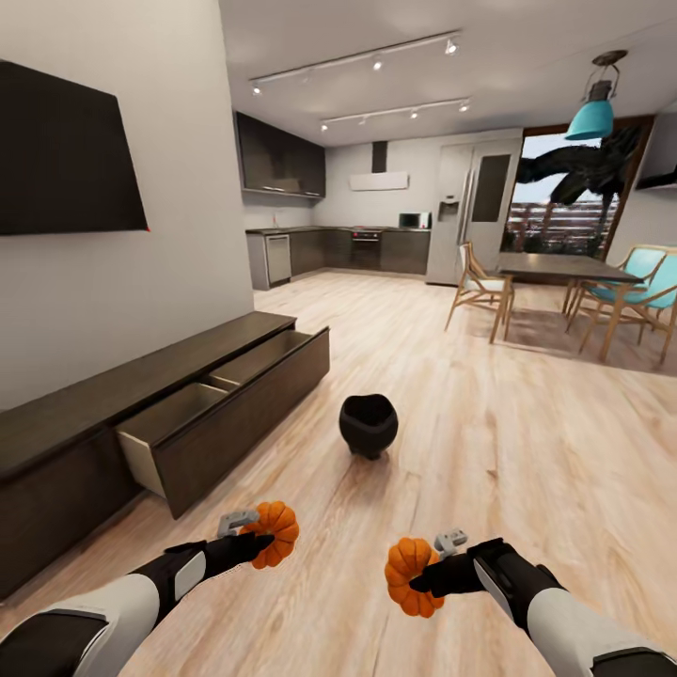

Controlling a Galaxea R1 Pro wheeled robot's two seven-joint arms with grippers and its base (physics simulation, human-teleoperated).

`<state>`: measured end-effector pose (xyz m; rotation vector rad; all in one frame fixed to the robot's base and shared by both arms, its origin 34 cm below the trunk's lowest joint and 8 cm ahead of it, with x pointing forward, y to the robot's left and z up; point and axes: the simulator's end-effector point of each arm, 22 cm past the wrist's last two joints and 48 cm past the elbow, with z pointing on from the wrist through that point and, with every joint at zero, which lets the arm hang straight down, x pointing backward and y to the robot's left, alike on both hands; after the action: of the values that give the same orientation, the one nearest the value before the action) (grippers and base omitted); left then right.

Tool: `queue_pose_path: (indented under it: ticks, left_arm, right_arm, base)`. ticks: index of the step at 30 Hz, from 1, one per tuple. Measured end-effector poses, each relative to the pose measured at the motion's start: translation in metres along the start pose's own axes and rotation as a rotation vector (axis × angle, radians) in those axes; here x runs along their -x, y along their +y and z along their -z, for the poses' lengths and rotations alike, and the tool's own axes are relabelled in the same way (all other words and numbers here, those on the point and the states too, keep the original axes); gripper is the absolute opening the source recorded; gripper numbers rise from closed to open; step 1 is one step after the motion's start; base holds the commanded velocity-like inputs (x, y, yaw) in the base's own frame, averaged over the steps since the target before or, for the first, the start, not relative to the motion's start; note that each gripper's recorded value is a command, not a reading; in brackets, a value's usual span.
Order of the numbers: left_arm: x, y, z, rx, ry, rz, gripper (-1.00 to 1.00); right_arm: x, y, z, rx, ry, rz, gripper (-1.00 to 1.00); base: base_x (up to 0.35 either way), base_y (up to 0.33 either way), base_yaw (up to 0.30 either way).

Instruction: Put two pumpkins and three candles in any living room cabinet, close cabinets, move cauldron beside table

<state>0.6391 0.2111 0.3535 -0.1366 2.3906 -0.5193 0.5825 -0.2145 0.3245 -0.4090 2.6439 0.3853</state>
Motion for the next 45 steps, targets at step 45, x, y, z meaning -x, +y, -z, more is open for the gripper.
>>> queue_pose_path:
  ticks: [45]
  left_arm:
    - [-0.0055,0.0021,-0.0016,0.004,0.011,0.003,-1.00]
  right_arm:
    - [-0.0021,0.0001,-0.0019,0.003,0.004,-0.003,-1.00]
  base:
    - [0.330,0.000,0.153]
